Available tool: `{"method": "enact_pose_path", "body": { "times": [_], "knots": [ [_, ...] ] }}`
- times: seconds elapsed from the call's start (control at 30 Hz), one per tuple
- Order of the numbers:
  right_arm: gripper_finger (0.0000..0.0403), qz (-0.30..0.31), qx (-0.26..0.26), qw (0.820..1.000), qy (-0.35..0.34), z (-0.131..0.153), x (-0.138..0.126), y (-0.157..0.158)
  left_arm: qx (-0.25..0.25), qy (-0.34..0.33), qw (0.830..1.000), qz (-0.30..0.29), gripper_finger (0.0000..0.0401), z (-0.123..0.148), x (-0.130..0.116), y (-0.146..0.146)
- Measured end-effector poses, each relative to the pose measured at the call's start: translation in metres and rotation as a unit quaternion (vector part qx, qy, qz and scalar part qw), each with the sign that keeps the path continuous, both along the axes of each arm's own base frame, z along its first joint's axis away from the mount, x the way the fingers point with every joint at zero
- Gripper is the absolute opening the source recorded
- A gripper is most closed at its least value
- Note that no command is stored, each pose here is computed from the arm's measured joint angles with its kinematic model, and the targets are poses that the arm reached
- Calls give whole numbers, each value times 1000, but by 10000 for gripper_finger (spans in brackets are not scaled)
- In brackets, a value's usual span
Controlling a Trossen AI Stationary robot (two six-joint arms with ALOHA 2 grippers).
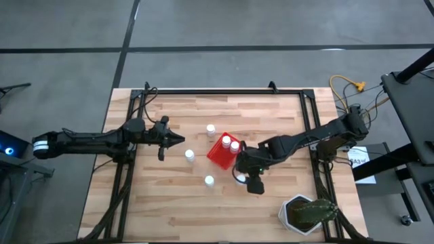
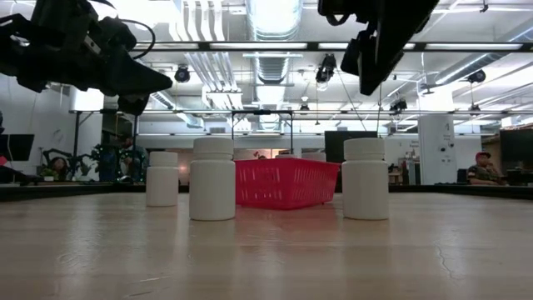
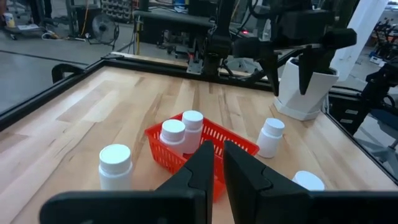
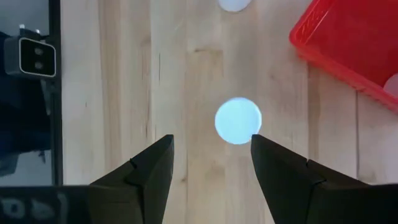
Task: Pick and place pill bottles into a basket
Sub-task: Put the white pill bottle into the red basket
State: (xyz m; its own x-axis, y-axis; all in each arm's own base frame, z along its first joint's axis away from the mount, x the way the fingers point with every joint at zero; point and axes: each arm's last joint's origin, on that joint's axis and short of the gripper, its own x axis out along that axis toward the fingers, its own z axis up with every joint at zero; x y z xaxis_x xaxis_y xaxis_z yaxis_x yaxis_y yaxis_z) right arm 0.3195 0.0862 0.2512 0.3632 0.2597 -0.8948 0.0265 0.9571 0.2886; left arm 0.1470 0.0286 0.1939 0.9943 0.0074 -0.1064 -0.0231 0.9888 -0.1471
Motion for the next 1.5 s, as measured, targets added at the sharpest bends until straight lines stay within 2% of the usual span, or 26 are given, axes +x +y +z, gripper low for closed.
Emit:
{"method": "enact_pose_path", "body": {
  "times": [0.27,0.6,0.73,1.07,1.2,1.5],
  "knots": [
    [212,-1,-2,1000,-4,11,2,-1,0,-2,1000,0,17,0,0,0],
    [301,-11,0,1000,-6,14,3,-4,3,-14,1000,0,17,3,0,0],
    [319,-21,2,1000,-5,14,4,-7,3,-15,1000,0,17,3,0,0],
    [309,-34,-3,999,14,7,9,-16,3,-13,1000,0,17,3,0,0],
    [300,-21,-9,1000,19,1,17,-14,3,-12,1000,0,17,2,0,0],
    [293,-7,-22,997,76,-21,31,-11,3,-13,1000,0,17,2,0,0]
  ]
}}
